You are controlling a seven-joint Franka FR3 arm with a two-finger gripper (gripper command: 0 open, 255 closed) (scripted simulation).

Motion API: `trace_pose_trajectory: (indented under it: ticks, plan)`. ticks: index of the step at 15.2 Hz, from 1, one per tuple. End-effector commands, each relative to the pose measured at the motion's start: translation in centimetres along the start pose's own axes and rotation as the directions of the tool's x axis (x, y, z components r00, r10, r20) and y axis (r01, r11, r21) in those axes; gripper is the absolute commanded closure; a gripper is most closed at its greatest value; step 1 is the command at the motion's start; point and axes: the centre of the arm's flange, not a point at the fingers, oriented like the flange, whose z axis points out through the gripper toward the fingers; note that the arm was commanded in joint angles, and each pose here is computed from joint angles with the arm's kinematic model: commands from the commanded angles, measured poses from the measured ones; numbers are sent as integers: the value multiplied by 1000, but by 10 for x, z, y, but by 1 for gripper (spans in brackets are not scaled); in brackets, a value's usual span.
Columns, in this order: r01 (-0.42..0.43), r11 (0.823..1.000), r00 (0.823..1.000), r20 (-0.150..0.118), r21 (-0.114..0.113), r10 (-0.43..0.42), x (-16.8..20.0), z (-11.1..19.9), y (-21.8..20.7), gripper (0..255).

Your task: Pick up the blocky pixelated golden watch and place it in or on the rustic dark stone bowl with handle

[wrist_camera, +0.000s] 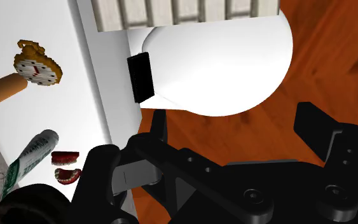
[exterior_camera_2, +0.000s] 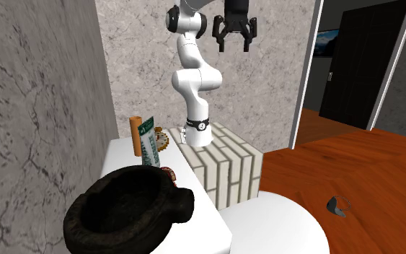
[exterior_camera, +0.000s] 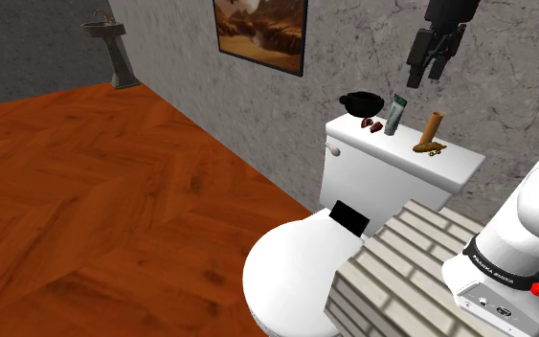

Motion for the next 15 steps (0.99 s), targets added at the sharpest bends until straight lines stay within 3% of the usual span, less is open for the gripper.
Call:
trace_pose_trajectory:
  ticks: [1, 15]
  plan:
    - [0, 1000, 1000, 0, 0, 0, 0, 0, 0, 0]
    - [-75, 997, 997, 13, 9, 75, -6, 117, 144, 0]
